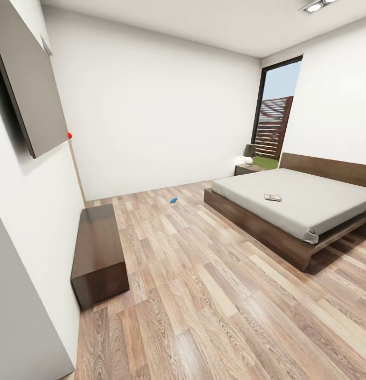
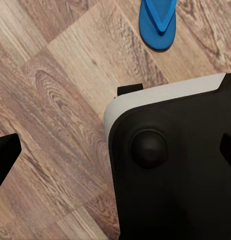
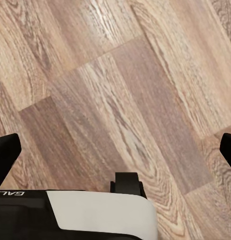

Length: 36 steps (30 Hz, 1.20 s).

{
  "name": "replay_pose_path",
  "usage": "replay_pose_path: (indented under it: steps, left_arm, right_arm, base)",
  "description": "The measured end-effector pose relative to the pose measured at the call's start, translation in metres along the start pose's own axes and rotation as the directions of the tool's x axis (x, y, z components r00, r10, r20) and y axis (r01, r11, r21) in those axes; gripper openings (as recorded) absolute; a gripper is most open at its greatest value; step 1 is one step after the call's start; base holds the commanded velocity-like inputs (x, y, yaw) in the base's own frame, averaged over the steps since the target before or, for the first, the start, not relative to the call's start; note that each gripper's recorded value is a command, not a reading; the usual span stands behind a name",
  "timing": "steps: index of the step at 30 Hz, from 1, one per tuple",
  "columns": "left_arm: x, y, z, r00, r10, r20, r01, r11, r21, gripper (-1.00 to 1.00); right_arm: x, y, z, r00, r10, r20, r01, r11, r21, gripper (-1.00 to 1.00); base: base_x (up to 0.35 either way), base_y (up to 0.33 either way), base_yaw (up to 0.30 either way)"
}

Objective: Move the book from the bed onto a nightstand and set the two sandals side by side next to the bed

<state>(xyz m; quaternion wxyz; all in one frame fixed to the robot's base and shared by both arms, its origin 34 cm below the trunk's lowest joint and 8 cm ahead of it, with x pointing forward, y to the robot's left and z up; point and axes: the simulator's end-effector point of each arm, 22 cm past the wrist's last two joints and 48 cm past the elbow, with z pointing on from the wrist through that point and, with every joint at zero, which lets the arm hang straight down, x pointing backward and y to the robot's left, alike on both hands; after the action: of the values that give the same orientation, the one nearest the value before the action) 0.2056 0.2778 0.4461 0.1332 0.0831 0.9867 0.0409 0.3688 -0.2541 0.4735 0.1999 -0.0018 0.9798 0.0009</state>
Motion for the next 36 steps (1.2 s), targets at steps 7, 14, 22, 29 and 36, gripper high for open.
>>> replay_pose_path:
  steps: [7, 14, 22, 29, 36]
  left_arm:
    - [-0.0004, 0.0, 0.0001, 1.0, 0.0, 0.001, 0.0, 1.0, 0.0, 1.0]
    - [-0.0003, 0.0, 0.0001, 1.0, 0.0, 0.0, 0.0, 1.0, 0.0, 1.0]
    - [-0.0002, 0.0, 0.0, 1.0, 0.0, 0.0, 0.0, 1.0, 0.0, 1.0]
    - [-0.0002, 0.0, 0.0001, 1.0, 0.0, 0.0, 0.0, 1.0, 0.0, 1.0]
    - [-0.0001, 0.0, 0.0, 1.0, 0.0, 0.0, 0.0, 1.0, 0.0, 1.0]
  right_arm:
    - [-0.0002, 0.0, 0.0, 1.0, 0.0, 0.0, 0.0, 1.0, 0.0, 1.0]
    - [0.0, 0.0, 0.0, 1.0, 0.0, 0.0, 0.0, 1.0, 0.0, 1.0]
    - [-0.0004, 0.0, 0.0001, 1.0, -0.001, 0.001, 0.001, 1.0, 0.0, 1.0]
    - [0.0001, 0.0, 0.0, 1.0, -0.001, 0.0, 0.001, 1.0, 0.0, 1.0]
    - [0.0, 0.0, 0.0, 1.0, 0.0, 0.0, 0.0, 1.0, 0.0, 1.0]
  base:
    - [0.0, 0.039, 0.0]
    - [0.0, 0.014, 0.0]
    - [0.0, 0.005, -0.001]
    - [0.0, 0.001, -0.072]
    - [0.0, 0.012, -0.179]
